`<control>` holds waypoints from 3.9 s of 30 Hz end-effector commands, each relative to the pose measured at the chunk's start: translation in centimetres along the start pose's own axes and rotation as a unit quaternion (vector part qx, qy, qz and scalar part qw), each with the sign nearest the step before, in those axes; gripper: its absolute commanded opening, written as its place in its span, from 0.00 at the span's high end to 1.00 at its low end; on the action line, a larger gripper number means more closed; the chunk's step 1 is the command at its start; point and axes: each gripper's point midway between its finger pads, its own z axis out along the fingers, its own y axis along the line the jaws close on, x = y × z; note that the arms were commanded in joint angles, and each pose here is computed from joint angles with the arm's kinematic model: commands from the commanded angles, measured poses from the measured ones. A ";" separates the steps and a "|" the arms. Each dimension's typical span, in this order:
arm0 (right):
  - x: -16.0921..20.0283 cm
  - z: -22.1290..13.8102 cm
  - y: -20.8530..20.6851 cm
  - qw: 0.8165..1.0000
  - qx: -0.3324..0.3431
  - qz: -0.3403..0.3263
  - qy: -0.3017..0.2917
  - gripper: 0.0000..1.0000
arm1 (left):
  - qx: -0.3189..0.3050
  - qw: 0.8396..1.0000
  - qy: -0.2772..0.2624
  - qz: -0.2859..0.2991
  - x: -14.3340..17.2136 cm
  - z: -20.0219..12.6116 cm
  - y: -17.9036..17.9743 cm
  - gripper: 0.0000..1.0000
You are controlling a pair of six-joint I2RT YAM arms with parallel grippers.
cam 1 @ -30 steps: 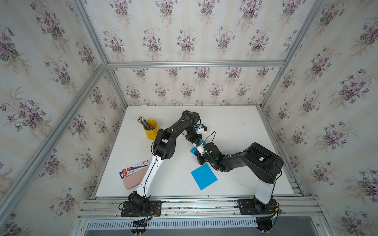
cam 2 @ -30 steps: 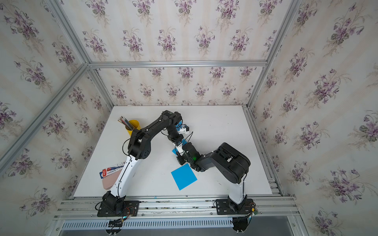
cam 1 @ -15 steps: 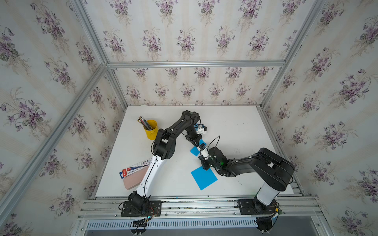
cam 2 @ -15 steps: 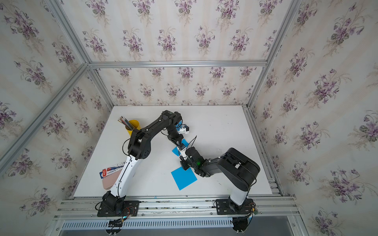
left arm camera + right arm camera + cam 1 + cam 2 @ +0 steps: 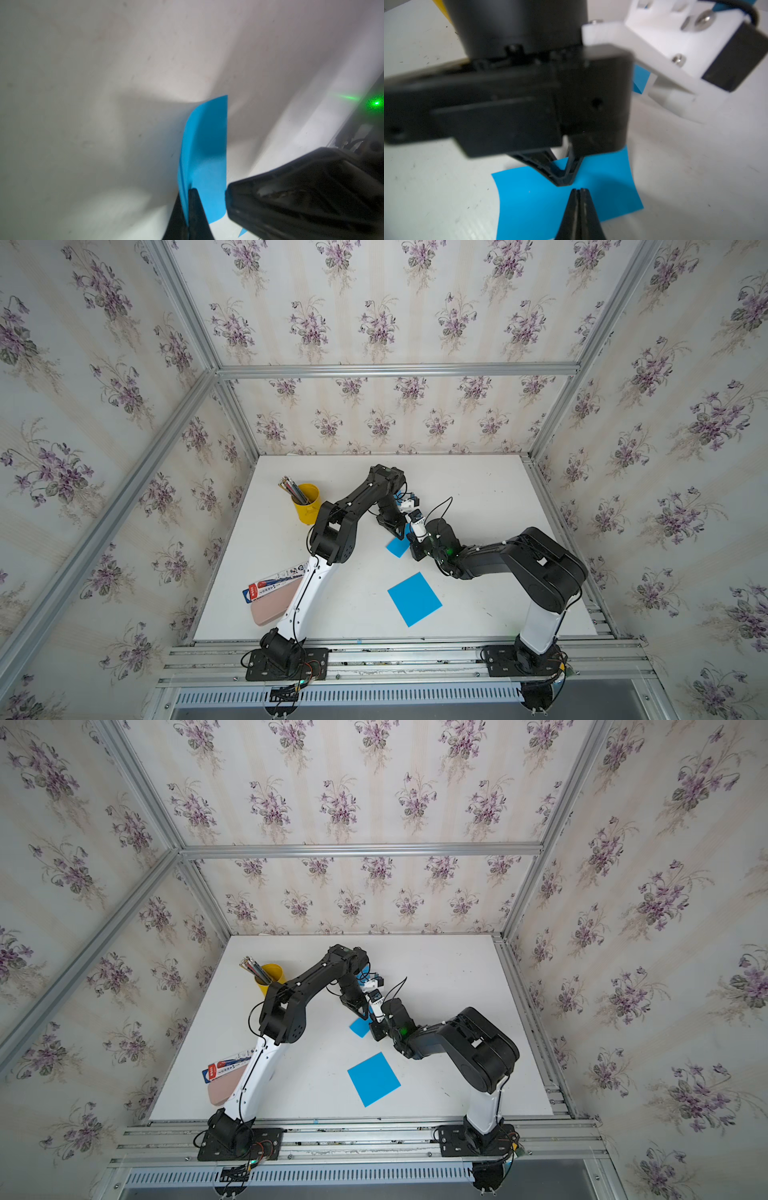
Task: Fold the square paper along the opposite sides
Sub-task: Smooth out the paper at the center of the board.
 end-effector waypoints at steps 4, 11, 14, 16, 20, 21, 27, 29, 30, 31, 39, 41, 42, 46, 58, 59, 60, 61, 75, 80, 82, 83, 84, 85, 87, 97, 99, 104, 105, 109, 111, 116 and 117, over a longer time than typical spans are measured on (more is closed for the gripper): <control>0.4 1.0 0.4 1.000 -0.017 0.000 -0.002 1.00 | -0.014 1.000 0.009 0.000 0.4 0.1 0.5 1.00; 1.4 2.1 0.6 0.999 -0.026 0.001 0.020 1.00 | -0.012 1.000 0.010 0.000 0.4 0.2 0.4 1.00; 2.1 2.3 0.6 0.999 -0.025 0.002 0.035 1.00 | -0.013 1.000 0.010 -0.001 0.4 0.2 0.4 1.00; 2.4 2.1 0.5 0.999 -0.023 0.002 0.041 1.00 | -0.012 1.000 0.008 0.000 0.3 0.2 0.4 1.00; 3.0 1.8 0.0 0.998 -0.005 -0.002 0.056 1.00 | -0.012 1.000 0.010 -0.001 0.4 0.3 0.5 1.00; 3.2 1.6 -0.2 0.998 0.000 -0.003 0.060 1.00 | -0.013 1.000 0.010 -0.001 0.3 0.3 0.6 1.00; 4.5 -0.1 -0.7 0.997 0.017 0.003 0.073 1.00 | -0.016 1.000 0.009 -0.001 0.3 0.2 0.6 1.00; 5.1 -0.8 -0.8 0.997 0.022 0.007 0.076 1.00 | -0.020 1.000 0.010 -0.005 0.4 0.3 0.8 1.00; 5.3 -1.1 -0.9 0.997 0.024 0.010 0.076 1.00 | -0.020 1.000 0.011 -0.006 0.4 0.4 0.8 1.00; 5.5 -1.5 -0.9 0.997 0.025 0.012 0.076 1.00 | -0.020 1.000 0.013 -0.007 0.4 0.5 0.9 1.00; 2.1 -3.4 0.1 1.000 -0.001 0.000 0.003 1.00 | -0.018 1.000 0.014 -0.011 0.4 0.7 0.7 1.00; 0.5 -3.3 0.9 0.999 -0.013 -0.012 -0.027 1.00 | -0.017 1.000 0.018 -0.009 0.5 0.9 0.6 1.00; 0.0 -3.1 1.2 0.999 -0.018 -0.019 -0.036 1.00 | -0.018 1.000 0.019 -0.009 0.6 0.9 0.6 1.00; -0.7 -1.6 1.7 0.998 -0.029 -0.032 -0.036 1.00 | -0.022 1.000 0.018 -0.007 0.6 0.8 0.7 1.00; 3.8 0.9 1.0 0.999 -0.015 -0.015 0.042 1.00 | -0.020 1.000 0.019 -0.005 0.6 1.0 0.7 1.00; 4.1 0.8 0.9 0.999 -0.014 -0.012 0.047 1.00 | -0.020 1.000 0.020 -0.005 0.7 1.0 0.8 1.00; 4.4 0.5 0.9 0.998 -0.012 -0.011 0.053 1.00 | -0.020 1.000 0.020 -0.006 0.6 1.0 0.8 1.00; 4.8 0.3 0.8 0.998 -0.010 -0.009 0.059 1.00 | -0.021 1.000 0.020 -0.005 0.7 1.1 0.8 1.00; 6.6 -3.8 0.8 0.997 -0.007 0.003 0.072 1.00 | -0.021 0.999 0.023 -0.010 0.6 1.5 1.3 1.00; 0.1 -3.2 2.9 0.999 -0.041 -0.016 -0.011 1.00 | -0.018 0.999 0.026 -0.013 0.8 1.6 1.2 1.00; -0.9 -2.7 3.9 0.998 -0.054 -0.023 -0.025 1.00 | -0.018 0.999 0.027 -0.012 0.9 1.7 1.3 1.00; -1.0 -2.5 4.3 0.998 -0.058 -0.024 -0.027 1.00 | -0.019 0.999 0.027 -0.013 0.9 1.7 1.3 1.00; -0.8 -2.1 4.6 0.998 -0.061 -0.025 -0.023 1.00 | -0.018 0.999 0.028 -0.013 0.9 1.7 1.2 1.00; -0.3 -1.7 4.8 0.997 -0.064 -0.025 -0.017 1.00 | -0.019 0.999 0.028 -0.013 0.9 1.6 1.2 1.00; 0.8 -1.1 4.9 0.998 -0.067 -0.021 -0.007 1.00 | -0.019 0.999 0.027 -0.012 0.9 1.6 1.2 1.00; 5.7 -1.3 5.1 0.996 -0.061 -0.024 0.055 1.00 | -0.021 0.999 0.028 -0.012 0.9 1.7 1.5 1.00; 6.3 -1.5 5.4 0.995 -0.062 -0.030 0.066 1.00 | -0.022 0.999 0.027 -0.014 0.9 1.6 1.7 1.00; 7.8 -2.0 5.8 0.994 -0.065 -0.032 0.084 1.00 | -0.021 0.999 0.024 -0.016 0.9 1.5 1.9 1.00; 8.0 -2.1 5.8 0.994 -0.065 -0.029 0.086 1.00 | -0.021 0.999 0.024 -0.017 0.9 1.5 2.0 1.00; 8.7 -2.5 5.8 0.993 -0.066 -0.020 0.093 1.00 | -0.020 0.999 0.022 -0.017 0.9 1.4 2.1 1.00; 8.9 -2.6 5.8 0.993 -0.067 -0.017 0.096 1.00 | -0.020 0.999 0.022 -0.018 0.9 1.4 2.1 1.00; 9.0 -2.9 6.2 0.992 -0.075 -0.007 0.097 1.00 | -0.021 0.999 0.021 -0.018 0.9 1.2 2.1 1.00; 9.0 -3.0 6.4 0.992 -0.078 -0.008 0.098 1.00 | -0.021 0.999 0.020 -0.019 0.8 1.2 2.2 1.00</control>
